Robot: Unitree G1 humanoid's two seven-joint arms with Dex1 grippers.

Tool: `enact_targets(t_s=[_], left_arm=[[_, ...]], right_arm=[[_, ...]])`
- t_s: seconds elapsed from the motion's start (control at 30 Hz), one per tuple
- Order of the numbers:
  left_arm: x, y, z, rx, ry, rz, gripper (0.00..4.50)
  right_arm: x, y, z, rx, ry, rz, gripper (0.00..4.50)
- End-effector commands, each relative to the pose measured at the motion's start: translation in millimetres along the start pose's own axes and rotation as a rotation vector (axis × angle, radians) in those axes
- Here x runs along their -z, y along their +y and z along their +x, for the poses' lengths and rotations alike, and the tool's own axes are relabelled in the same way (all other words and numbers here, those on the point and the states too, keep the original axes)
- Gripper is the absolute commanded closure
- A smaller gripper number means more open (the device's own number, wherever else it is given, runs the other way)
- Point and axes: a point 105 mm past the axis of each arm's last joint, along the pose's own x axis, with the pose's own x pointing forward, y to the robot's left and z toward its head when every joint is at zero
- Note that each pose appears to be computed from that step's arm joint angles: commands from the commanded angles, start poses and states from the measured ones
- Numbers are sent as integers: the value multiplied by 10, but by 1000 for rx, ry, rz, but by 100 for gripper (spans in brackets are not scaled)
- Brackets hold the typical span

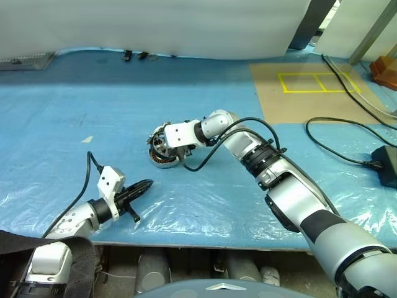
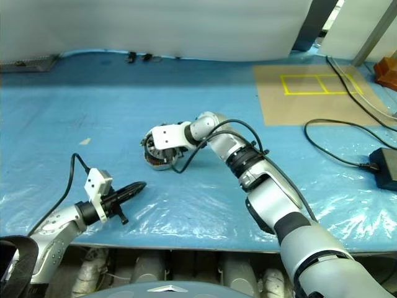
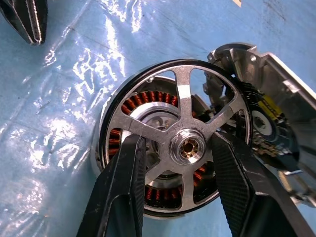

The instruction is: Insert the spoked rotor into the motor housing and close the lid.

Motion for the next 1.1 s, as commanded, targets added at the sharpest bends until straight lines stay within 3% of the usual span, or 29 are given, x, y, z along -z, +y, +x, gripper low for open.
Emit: enact_targets(t_s=[0.03,0.27,0.3,0.5,0.67,0.77,0.83,0.97,1.1], left_arm=[[-59,-10,0,1,-27,20,450],[-97,-33,1,2,-31,24,450],[-105,-41,3,3,-32,25,450],[-161,-48,40,8,-34,28,450],[-189,-52,79,14,-36,27,450],[-175,-47,95,17,-34,24,450],[-167,-36,104,16,-33,24,450],[-173,-36,97,16,-32,28,450],[-207,-75,100,22,-36,32,450]], right_arm=[[-117,-38,1,13,-36,-14,287],[22,2,33,14,17,1,287],[29,-1,32,17,19,3,214],[-51,-44,-12,12,-36,87,13],[-180,-79,-82,4,-114,167,3],[-175,-85,-99,11,-121,200,63],[-150,-98,-114,24,-119,224,132],[-169,-185,-153,70,-198,385,167],[-132,-175,-126,85,-226,499,295]])
